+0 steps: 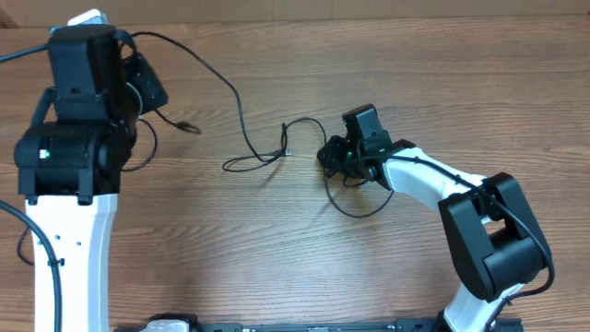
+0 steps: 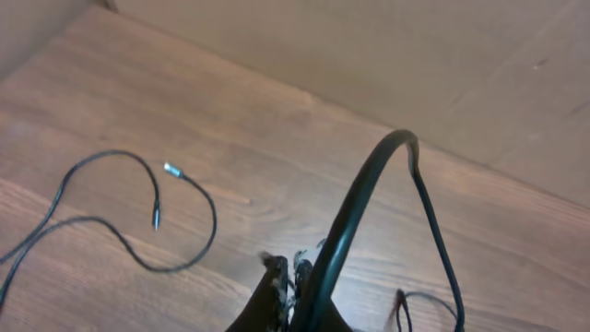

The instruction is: Untangle cables

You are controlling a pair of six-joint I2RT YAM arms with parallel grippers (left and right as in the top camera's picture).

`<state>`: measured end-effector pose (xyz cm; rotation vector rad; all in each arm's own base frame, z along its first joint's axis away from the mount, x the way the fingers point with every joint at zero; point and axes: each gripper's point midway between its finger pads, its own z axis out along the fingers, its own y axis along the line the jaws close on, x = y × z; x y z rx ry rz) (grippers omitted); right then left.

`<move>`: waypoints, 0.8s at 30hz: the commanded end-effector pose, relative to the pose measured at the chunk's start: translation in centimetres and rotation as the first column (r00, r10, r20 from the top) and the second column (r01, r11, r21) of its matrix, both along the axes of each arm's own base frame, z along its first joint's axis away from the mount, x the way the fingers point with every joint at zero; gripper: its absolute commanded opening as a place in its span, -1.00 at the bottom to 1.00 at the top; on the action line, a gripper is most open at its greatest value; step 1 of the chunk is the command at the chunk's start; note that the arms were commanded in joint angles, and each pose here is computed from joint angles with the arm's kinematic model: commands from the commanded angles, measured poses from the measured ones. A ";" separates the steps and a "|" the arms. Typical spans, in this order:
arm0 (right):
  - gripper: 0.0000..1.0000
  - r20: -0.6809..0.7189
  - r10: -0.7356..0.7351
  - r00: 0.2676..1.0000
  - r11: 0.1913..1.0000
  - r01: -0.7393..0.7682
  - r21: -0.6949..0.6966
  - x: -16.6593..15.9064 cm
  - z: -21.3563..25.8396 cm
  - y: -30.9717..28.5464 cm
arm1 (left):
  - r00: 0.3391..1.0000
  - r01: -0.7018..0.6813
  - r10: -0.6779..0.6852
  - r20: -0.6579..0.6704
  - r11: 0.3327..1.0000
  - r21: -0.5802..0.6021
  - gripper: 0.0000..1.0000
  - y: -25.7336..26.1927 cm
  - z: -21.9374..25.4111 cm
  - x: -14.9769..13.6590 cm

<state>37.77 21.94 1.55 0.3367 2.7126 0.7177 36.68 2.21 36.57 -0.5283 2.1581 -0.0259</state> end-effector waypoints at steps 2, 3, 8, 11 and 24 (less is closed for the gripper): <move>-0.89 -0.004 -0.021 1.000 1.000 0.021 0.002 0.4 -0.2 -0.8 | 1.000 0.009 -0.008 0.006 0.999 -0.050 -0.92 0.2 0.4 -0.6; -0.92 -0.004 -0.025 1.000 1.000 0.025 0.002 0.4 -0.2 -0.9 | 1.000 0.001 -0.001 -0.002 0.999 -0.049 -0.92 0.5 0.3 -0.7; -0.93 0.003 -0.052 0.999 0.999 0.052 0.008 1.1 -0.1 -1.8 | 0.999 -0.017 0.015 -0.043 0.999 -0.050 -0.92 1.0 -0.5 -1.2; -0.92 0.028 -0.061 0.998 0.997 0.059 0.045 2.2 0.5 -2.4 | 0.996 0.034 -0.042 -0.080 0.995 -0.099 -0.92 -0.2 -1.6 -1.2; -0.92 -0.026 -0.029 0.999 0.996 0.031 0.080 1.0 0.2 -1.8 | 0.818 0.366 -0.496 -0.292 0.839 -0.402 -0.92 -7.9 -11.4 -0.7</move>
